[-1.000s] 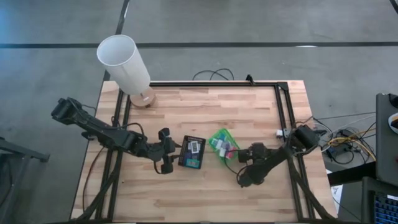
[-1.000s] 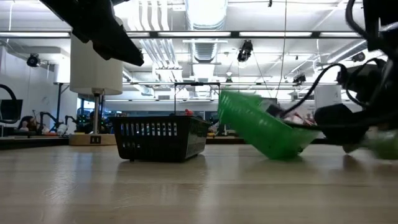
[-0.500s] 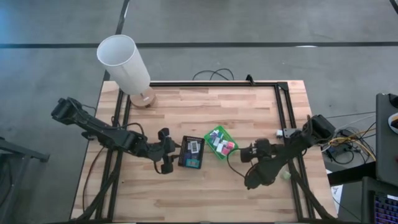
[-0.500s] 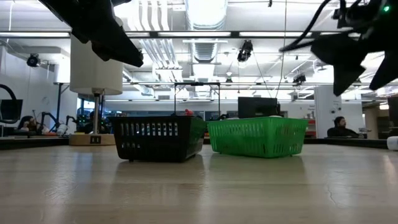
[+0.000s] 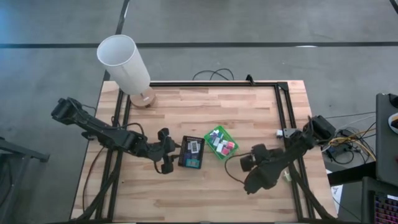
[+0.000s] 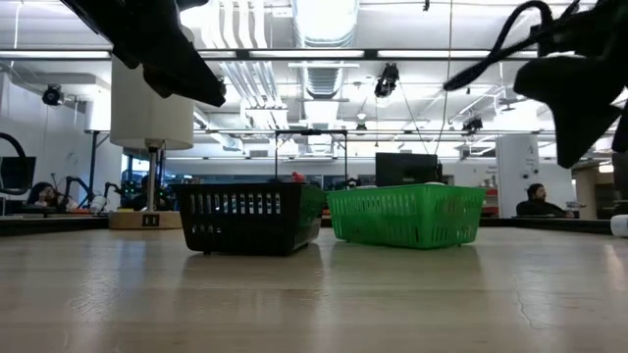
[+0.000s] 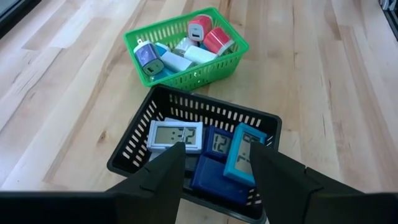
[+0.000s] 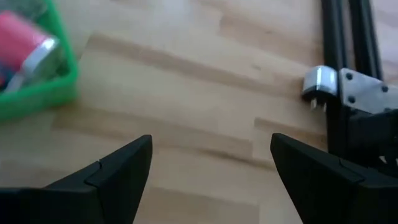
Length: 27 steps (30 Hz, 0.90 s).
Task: Pick & Place Office items
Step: Put the green charger adapter into the green basket
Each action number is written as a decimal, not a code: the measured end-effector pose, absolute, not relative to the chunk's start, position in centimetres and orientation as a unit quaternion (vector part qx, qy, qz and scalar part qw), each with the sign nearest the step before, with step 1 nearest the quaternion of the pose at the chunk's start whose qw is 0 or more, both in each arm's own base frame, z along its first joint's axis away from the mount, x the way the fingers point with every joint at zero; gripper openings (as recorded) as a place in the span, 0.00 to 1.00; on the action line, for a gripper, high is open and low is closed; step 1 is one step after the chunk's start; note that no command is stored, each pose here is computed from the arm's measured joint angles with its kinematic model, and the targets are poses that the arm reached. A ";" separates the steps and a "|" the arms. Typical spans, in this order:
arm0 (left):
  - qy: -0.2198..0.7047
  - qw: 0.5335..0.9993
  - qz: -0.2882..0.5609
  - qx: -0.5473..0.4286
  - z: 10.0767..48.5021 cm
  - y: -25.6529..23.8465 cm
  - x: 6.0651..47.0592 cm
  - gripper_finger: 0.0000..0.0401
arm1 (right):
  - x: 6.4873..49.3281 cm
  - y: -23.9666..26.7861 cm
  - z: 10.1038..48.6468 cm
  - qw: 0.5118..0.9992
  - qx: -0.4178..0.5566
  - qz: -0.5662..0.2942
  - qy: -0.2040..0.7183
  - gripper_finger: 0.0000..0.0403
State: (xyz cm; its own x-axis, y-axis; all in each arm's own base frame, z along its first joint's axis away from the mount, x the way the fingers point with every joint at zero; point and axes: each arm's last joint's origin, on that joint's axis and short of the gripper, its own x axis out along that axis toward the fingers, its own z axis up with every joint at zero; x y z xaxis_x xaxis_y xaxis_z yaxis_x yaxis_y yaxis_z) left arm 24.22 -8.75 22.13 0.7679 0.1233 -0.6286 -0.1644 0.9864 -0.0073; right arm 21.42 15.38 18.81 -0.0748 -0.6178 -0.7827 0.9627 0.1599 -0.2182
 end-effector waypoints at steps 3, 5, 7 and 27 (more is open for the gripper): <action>0.332 0.940 0.078 -0.035 22.1 -8.7 24.2 0.47 | 21.6 16.0 19.2 0.645 0.214 -0.593 0.432 0.81; 0.332 0.939 0.078 -0.035 22.1 -8.7 24.2 0.47 | 21.9 16.4 19.7 0.646 0.212 -0.575 0.455 0.81; 0.331 0.940 0.078 -0.036 22.1 -8.7 24.2 0.47 | 22.2 16.7 20.3 0.648 0.206 -0.552 0.483 0.81; 0.332 0.939 0.078 -0.036 22.1 -8.7 24.2 0.47 | 22.9 18.6 23.7 0.591 0.088 -0.237 0.766 0.81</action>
State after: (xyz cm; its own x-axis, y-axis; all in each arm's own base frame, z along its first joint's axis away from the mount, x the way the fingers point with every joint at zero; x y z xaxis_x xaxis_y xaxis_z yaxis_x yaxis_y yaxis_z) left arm 24.22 -8.75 22.12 0.7678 0.1234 -0.6287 -0.1716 0.9850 -0.0163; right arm 22.89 18.61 23.71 -0.2855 -0.1445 -0.9474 0.4153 0.8723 -0.2581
